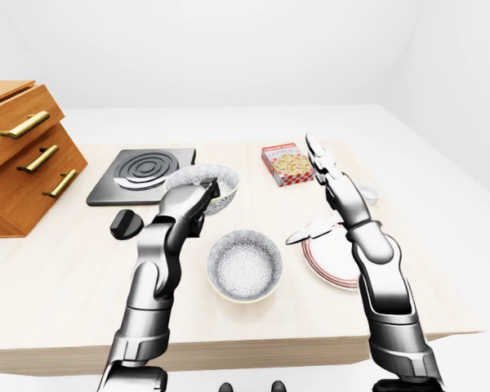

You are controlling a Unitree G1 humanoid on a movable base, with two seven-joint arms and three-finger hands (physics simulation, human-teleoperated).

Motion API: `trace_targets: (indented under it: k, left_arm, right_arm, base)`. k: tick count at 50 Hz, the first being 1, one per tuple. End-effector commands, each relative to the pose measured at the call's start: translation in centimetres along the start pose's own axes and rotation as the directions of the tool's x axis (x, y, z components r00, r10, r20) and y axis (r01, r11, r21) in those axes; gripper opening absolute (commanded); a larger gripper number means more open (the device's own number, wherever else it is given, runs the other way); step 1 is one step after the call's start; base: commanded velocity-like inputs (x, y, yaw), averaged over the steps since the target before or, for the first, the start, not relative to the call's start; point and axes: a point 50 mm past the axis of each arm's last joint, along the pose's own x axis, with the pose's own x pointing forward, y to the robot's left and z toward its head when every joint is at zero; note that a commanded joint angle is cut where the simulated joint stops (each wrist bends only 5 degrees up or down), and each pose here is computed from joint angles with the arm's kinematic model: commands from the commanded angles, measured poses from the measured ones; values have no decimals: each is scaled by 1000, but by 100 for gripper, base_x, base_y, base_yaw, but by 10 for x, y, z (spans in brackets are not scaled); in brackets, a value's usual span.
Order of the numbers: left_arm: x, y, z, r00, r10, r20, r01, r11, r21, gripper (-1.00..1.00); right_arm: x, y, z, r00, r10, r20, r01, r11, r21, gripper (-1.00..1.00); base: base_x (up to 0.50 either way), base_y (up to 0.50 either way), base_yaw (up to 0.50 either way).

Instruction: Pick the akita bowl from table center and place it on the plate.

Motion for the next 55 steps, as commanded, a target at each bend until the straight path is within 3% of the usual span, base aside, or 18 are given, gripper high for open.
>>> trace_targets:
  k: [1,7,12,22,28,41,55]
  left_arm:
    - [-5,10,15,999,28,44,-28,1000,4,-100]
    - [-3,10,18,998,23,56,-23,1000,-1,-100]
    - [-11,5,28,997,13,80,-14,1000,7,-100]
    - [-24,3,42,994,19,109,-21,1000,12,-100]
    - [-33,4,51,991,51,127,-53,999,11,-100]
    - [-33,2,56,989,44,143,-45,999,3,-100]
    - [-51,3,76,979,98,178,-101,995,9,-100]
  right_arm:
    - [35,-5,27,991,126,37,-116,970,-215,100]
    - [49,0,28,982,189,-9,-183,940,-289,100]
    - [59,6,26,966,250,-59,-256,908,-332,100]
    - [67,16,14,947,292,-136,-321,891,-322,100]
    - [70,20,11,941,302,-153,-336,888,-313,100]
    - [76,29,7,933,318,-168,-355,888,-293,100]
    - [75,32,3,928,324,-186,-367,883,-292,100]
  base:
    - [0,0,0]
    - [0,0,0]
    - [0,0,0]
    - [0,0,0]
    - [0,0,0]
    - [0,0,0]
    - [0,0,0]
